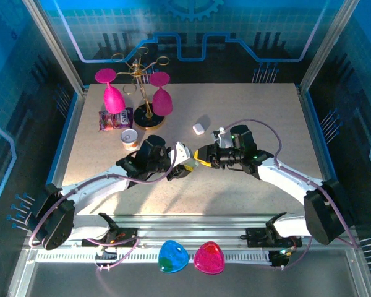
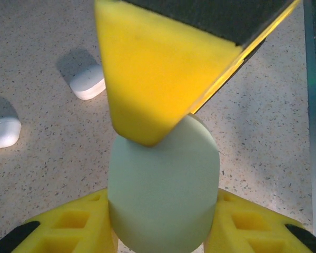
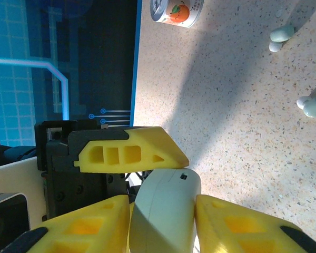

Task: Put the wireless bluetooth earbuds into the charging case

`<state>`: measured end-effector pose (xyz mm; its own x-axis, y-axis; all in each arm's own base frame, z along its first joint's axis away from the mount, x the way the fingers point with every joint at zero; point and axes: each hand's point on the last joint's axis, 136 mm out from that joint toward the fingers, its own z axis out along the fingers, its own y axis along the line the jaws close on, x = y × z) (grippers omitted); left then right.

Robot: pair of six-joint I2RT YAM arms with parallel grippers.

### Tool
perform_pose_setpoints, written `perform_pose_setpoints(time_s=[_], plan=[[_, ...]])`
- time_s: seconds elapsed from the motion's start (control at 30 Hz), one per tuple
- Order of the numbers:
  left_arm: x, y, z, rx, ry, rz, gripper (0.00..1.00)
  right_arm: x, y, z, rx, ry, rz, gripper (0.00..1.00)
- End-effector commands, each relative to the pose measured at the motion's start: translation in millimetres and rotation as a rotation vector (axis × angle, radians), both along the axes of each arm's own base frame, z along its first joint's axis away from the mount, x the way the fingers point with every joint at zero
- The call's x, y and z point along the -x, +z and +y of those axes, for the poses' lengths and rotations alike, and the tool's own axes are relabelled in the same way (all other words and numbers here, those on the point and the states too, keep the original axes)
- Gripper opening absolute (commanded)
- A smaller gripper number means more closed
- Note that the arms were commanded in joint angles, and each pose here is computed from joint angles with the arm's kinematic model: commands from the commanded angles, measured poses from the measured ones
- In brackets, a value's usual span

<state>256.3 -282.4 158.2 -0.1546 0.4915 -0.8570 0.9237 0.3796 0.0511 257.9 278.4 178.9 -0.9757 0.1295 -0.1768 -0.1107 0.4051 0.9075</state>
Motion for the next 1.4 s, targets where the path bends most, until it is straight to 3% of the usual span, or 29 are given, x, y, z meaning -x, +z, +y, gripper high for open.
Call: perform_pose_setpoints(time_s=[0.0, 0.2, 0.33, 0.5, 0.63, 0.93, 1.17, 1.37], plan=[[-1.6, 10.0, -1.9, 0.023, -0.003, -0.046, 0.39, 4.3, 3.1, 8.0, -0.025, 0.037, -0.006, 0.34], [-4.9, 9.8, 0.1, 0.019, 0.018, -0.060, 0.44, 3.7, 5.6, 6.4, -0.038, 0.021, -0.010, 0.20], [-8.7, 15.4, 0.9, 0.057, 0.053, -0.069, 0.72, 0.5, 14.9, 1.9, -0.070, 0.000, -0.023, 0.19], [-5.2, 42.3, 2.6, 0.268, 0.054, -0.117, 0.85, -3.4, 35.4, -8.3, -0.147, -0.019, -0.057, 0.20], [-1.9, 70.4, 11.8, 0.489, 0.044, -0.168, 0.88, -0.1, 61.6, -12.7, -0.257, -0.010, -0.087, 0.21], [6.6, 110.4, 12.3, 0.755, -0.019, -0.242, 0.94, 4.6, 120.1, -19.1, -0.482, -0.012, -0.141, 0.18], [5.4, 123.2, 2.8, 0.784, -0.070, -0.258, 0.89, 7.6, 144.9, -23.3, -0.547, -0.025, -0.165, 0.16], [6.0, 140.6, 0.2, 0.814, -0.089, -0.276, 0.79, 6.3, 149.5, -24.6, -0.581, -0.045, -0.157, 0.16]])
